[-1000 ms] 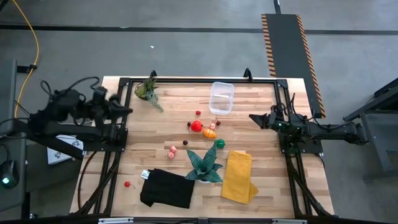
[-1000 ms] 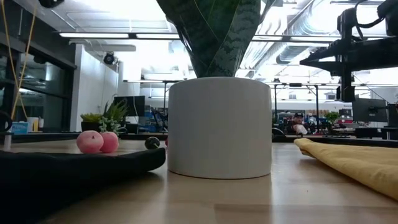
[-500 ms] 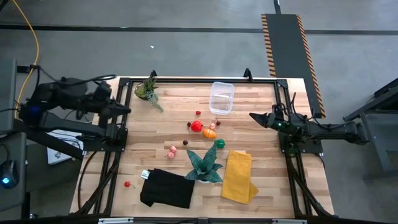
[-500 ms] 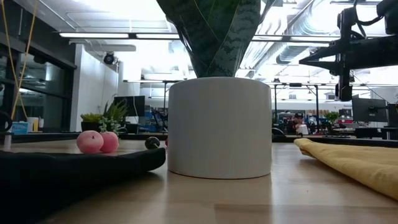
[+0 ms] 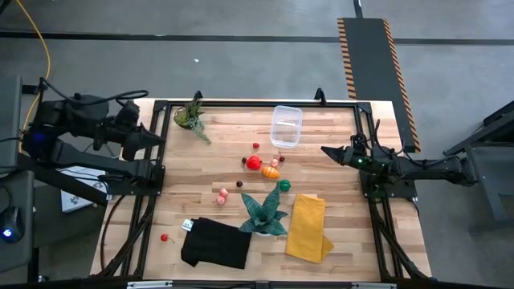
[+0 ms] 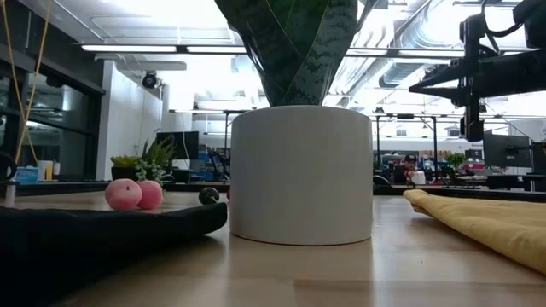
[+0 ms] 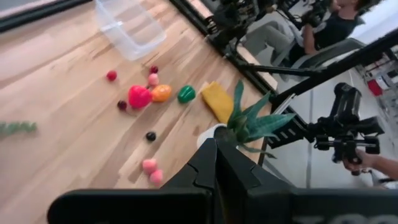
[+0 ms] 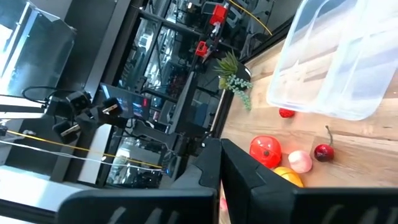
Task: Pick and placing Produce into tupperware
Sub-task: Put the bottom red cherry into the transparent container
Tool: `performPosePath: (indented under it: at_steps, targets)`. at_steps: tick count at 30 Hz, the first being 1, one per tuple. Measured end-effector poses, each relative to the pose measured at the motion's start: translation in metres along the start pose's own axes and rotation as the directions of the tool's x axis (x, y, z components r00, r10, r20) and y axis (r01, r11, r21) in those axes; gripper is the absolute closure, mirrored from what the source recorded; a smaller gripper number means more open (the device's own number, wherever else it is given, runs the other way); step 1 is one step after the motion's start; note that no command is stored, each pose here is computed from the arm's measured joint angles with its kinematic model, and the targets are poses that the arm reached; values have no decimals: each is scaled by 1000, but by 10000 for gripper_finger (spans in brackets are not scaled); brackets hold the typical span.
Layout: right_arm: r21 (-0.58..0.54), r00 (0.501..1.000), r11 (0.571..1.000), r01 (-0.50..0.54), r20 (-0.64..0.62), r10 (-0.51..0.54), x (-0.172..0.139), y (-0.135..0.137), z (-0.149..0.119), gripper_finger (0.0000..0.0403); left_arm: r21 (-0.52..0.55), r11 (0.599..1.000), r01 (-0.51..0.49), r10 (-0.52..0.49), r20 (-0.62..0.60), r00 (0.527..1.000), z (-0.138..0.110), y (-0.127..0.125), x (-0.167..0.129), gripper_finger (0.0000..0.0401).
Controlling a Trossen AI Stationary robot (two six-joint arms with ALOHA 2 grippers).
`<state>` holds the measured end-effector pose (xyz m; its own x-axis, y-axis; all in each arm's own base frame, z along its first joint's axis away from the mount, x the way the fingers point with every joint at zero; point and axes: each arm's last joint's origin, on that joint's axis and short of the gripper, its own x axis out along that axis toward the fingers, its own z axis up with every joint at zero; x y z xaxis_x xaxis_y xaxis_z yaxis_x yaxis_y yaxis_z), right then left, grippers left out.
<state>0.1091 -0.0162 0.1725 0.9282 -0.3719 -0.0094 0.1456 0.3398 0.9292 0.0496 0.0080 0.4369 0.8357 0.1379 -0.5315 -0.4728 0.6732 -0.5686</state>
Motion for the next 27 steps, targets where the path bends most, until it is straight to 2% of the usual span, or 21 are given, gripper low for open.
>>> performPosePath:
  at_steps: [6, 13, 19, 27]
  targets:
    - [-7, 1000, 1000, 1, 0, -1, 0, 0, 0, 403, -49, 998, -29, 27, -38, 999, -10, 9, -9, 401]
    - [-8, 1000, 1000, 2, -1, -2, 0, 0, 0, 403, -39, 999, -24, 22, -44, 999, -16, 14, -10, 401]
    - [-10, 1000, 1000, 11, 5, -11, 0, 0, 0, 403, 140, 990, 20, -20, -3, 1000, -14, 12, -13, 401]
    - [-2, 1000, 1000, 10, 8, -10, 0, 0, 0, 403, 307, 946, 100, -85, -64, 994, -16, 10, -13, 400]
